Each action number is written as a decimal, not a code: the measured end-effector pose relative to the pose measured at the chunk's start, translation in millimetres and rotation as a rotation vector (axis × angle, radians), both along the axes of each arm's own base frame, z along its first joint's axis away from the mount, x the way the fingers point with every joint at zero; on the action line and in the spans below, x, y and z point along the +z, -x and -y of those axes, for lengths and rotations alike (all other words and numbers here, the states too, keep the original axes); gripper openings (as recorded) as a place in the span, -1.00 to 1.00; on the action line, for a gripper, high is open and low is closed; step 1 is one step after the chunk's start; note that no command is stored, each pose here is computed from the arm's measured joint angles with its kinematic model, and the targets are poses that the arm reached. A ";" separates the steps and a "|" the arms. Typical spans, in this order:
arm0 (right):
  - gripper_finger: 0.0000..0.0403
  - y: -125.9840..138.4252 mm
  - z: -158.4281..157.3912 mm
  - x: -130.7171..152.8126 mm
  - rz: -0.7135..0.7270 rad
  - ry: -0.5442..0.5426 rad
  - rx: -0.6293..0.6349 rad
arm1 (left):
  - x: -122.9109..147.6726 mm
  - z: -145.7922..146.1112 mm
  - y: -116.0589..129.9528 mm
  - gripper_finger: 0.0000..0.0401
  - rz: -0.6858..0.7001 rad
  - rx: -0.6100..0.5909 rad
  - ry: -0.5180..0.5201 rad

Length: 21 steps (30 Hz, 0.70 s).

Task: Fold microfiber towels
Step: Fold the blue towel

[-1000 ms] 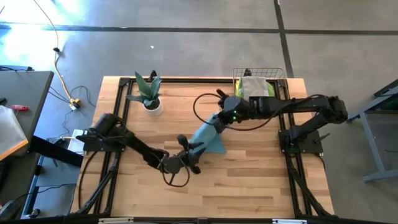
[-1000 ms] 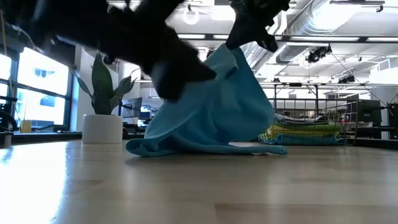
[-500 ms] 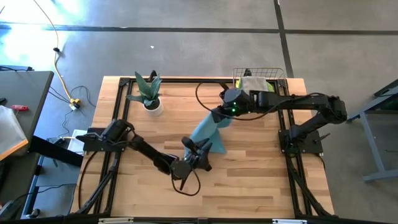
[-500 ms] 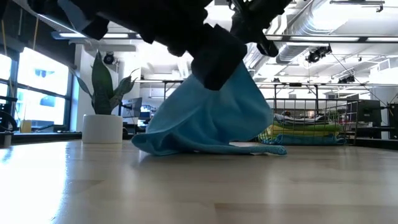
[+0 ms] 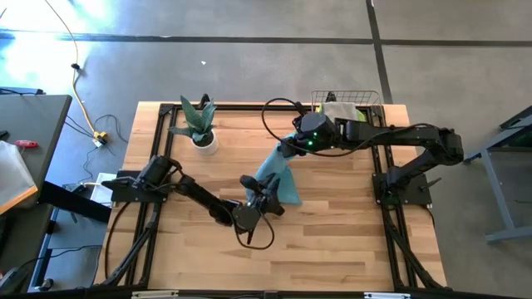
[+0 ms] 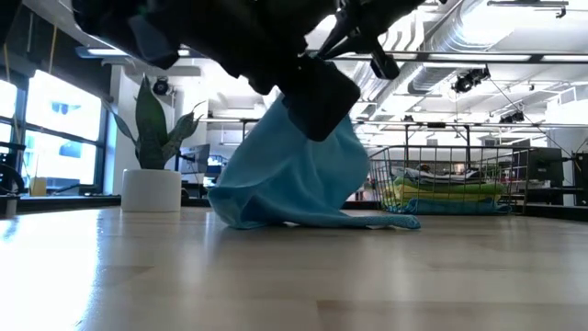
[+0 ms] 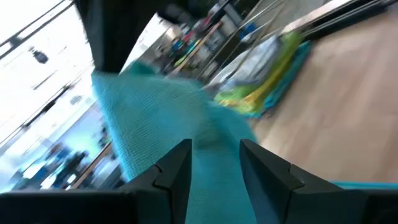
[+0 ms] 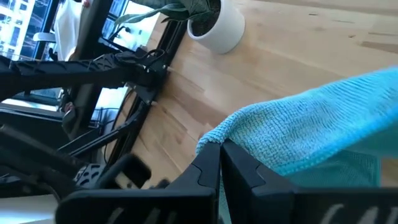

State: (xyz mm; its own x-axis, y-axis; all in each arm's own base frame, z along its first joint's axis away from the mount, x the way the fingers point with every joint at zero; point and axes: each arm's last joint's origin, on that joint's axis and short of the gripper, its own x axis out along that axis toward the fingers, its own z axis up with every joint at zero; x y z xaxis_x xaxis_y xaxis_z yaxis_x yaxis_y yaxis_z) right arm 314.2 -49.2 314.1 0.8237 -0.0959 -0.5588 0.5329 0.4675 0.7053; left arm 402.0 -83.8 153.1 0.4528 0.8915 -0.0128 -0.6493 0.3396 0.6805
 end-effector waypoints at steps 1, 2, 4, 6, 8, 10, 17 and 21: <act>-1.00 0.0 -0.3 0.0 0.000 0.000 0.001 | 0.0 -2.1 0.1 -0.37 0.001 0.022 -0.001; -1.00 -0.2 -1.0 0.0 0.000 0.000 0.004 | 0.1 -4.8 -0.1 -0.37 0.002 0.040 -0.001; -1.00 -0.5 -2.6 0.2 0.003 0.002 0.009 | 0.1 -9.3 -0.8 -0.37 0.004 0.059 -0.001; -1.00 -0.9 -2.5 0.8 0.010 0.004 0.010 | 0.1 -11.9 -1.3 -0.37 0.019 0.065 0.006; -1.00 -1.0 -2.5 0.9 0.010 0.005 0.010 | 0.2 -13.3 -1.8 -0.37 0.026 0.059 0.010; -1.00 -0.9 -1.8 0.9 0.010 0.010 0.006 | 1.2 -11.9 -2.4 -0.37 0.040 0.030 0.016; -1.00 -0.7 0.1 1.0 0.007 0.039 -0.005 | 9.1 -10.8 -3.0 -0.37 0.090 -0.005 0.018; -1.00 -1.0 0.2 1.4 0.013 0.042 -0.005 | 14.8 -9.5 -3.6 -0.37 0.115 -0.053 0.008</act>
State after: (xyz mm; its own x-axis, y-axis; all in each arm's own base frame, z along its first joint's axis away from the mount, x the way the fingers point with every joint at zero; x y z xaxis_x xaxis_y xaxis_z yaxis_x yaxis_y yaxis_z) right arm 315.2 -49.4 315.5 0.8303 -0.1228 -0.5437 0.5262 0.4945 0.6918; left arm 405.5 -74.2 168.0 0.4982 0.8664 0.0351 -0.7038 0.3804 0.5999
